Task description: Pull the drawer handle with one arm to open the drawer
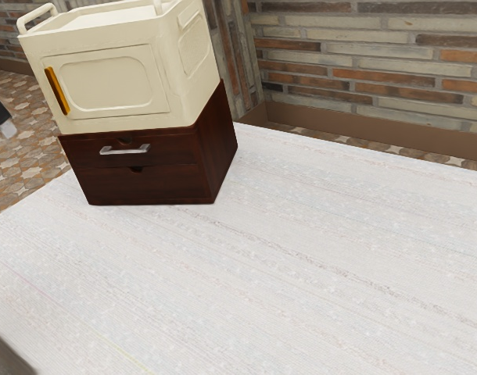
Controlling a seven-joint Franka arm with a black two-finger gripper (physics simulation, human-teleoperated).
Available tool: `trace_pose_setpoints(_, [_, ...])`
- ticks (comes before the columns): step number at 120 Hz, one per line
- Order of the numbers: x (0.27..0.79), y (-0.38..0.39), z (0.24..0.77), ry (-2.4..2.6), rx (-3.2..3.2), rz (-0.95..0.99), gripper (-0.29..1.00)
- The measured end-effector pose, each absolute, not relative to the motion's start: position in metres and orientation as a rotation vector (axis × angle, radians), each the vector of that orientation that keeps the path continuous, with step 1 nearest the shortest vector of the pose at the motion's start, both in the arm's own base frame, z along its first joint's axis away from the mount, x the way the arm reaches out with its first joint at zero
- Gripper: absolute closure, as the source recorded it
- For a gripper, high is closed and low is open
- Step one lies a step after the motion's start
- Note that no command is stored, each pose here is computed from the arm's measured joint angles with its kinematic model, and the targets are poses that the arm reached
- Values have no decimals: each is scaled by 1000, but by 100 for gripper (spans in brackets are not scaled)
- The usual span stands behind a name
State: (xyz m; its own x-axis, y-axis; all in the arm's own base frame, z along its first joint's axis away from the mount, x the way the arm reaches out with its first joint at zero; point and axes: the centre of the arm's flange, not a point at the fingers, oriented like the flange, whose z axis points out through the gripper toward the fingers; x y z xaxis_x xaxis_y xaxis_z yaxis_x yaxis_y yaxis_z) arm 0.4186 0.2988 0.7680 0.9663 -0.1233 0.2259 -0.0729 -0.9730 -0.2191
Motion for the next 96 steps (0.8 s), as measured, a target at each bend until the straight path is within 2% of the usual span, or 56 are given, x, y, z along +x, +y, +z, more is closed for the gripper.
trace_pose_setpoints(16, [422,284,789,309,-2876,-429,0])
trace_pose_setpoints(33, [486,232,751,587,-2841,-285,0])
trace_pose_setpoints(52, [510,199,713,806,-2833,-186,0])
trace_pose_setpoints(64, [501,214,696,842,-2839,-148,0])
trace_pose_setpoints(81, [460,276,673,757,-2860,-67,0])
trace_pose_setpoints(96, [444,279,657,801,-2808,-18,0])
